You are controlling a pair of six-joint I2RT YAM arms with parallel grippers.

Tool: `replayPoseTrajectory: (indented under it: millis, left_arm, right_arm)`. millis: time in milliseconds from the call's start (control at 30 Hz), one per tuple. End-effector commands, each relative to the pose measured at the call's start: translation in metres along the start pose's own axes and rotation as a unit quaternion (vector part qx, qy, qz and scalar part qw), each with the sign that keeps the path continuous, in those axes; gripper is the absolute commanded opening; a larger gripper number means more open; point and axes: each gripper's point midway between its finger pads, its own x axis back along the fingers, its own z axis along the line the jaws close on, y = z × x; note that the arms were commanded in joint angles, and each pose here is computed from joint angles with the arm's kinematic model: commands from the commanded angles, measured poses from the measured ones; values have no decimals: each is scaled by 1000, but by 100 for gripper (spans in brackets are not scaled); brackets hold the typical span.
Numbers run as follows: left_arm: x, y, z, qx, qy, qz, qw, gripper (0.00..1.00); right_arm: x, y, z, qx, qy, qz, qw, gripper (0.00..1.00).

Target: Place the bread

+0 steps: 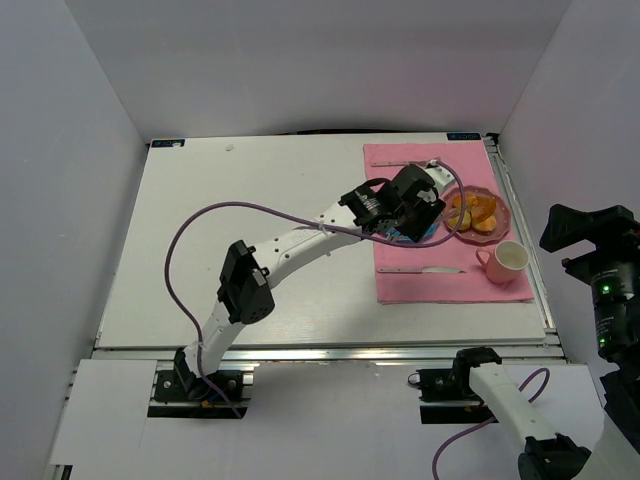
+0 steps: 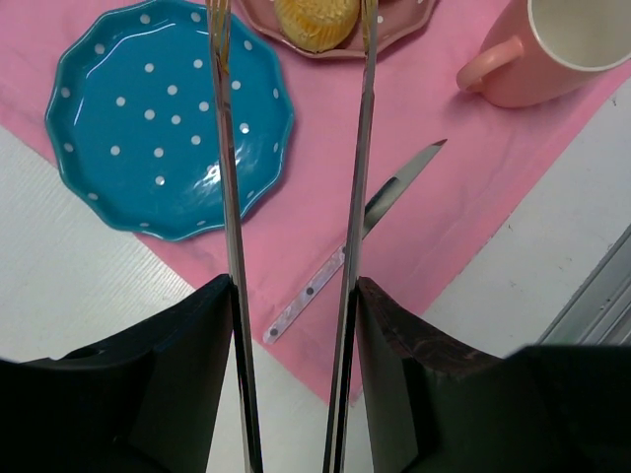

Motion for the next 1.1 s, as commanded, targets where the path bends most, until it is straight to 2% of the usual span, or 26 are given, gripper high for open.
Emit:
replayPoseTrajectory:
  millis: [0,367,1067]
  left_arm:
    - [-9,10,-8,-12,-20,-22,999,61]
    - [-44,0,-14,-22,-28,-20,999,62]
    - [-77,-7,-18,-22,-37,-31,999,67]
  right_arm:
    - [-5,5,0,-8,-8,-10,1000,89]
    - [-7,8,0,-11,-12,-18,1000,89]
    - [-15,5,-2,-2,-20,-17,1000,89]
